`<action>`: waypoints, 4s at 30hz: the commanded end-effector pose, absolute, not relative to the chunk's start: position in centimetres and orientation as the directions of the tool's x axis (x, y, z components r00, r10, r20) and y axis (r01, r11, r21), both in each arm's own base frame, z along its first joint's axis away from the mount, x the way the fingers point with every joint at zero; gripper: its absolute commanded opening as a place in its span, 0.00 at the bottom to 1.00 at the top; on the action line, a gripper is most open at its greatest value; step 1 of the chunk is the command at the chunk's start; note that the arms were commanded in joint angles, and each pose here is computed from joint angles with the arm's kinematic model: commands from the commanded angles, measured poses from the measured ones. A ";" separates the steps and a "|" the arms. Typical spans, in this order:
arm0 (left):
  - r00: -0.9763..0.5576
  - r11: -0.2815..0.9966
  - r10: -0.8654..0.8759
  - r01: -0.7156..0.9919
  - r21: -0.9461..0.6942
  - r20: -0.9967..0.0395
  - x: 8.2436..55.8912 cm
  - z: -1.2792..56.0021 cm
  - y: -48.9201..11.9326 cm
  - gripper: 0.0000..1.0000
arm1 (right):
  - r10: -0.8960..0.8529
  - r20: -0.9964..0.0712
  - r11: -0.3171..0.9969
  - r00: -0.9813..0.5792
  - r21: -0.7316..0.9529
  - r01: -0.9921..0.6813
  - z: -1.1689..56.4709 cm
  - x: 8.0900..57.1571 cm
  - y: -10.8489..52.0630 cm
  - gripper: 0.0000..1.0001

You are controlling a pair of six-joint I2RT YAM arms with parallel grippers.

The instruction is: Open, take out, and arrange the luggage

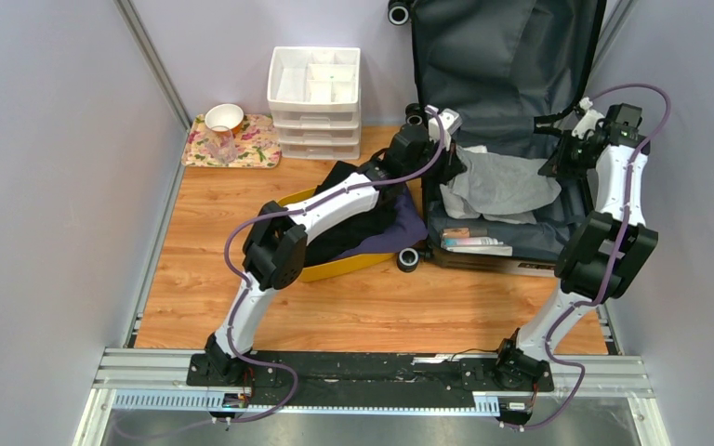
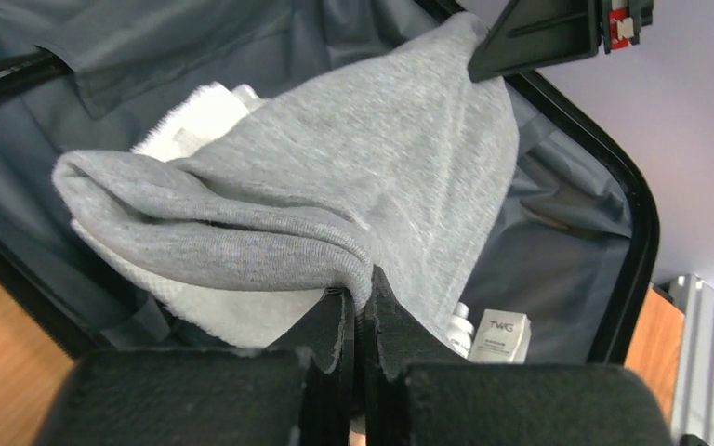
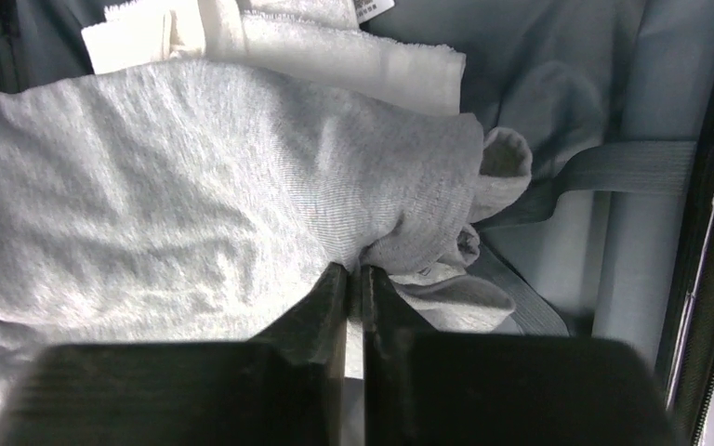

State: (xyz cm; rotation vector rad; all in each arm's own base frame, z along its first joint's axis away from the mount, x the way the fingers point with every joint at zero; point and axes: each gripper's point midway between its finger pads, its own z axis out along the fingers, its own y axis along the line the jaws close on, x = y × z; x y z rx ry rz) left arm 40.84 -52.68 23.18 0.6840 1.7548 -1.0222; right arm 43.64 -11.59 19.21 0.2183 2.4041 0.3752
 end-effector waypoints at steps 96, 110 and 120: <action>0.003 0.727 0.037 0.686 0.029 -0.999 46.4 33.3 -42.8 0.00 | 0.384 -0.338 0.794 -0.859 0.597 0.120 11.5 42.4 -3.7 0.63; -0.031 0.737 0.043 0.675 0.010 -0.999 47.0 32.0 -42.7 0.00 | 0.434 -0.194 0.654 -0.880 0.739 0.160 8.7 41.9 0.0 0.87; -0.040 0.736 0.038 0.677 0.001 -0.998 47.0 31.9 -42.9 0.00 | 0.457 -0.141 0.551 -0.879 0.820 0.155 9.4 41.9 1.4 0.64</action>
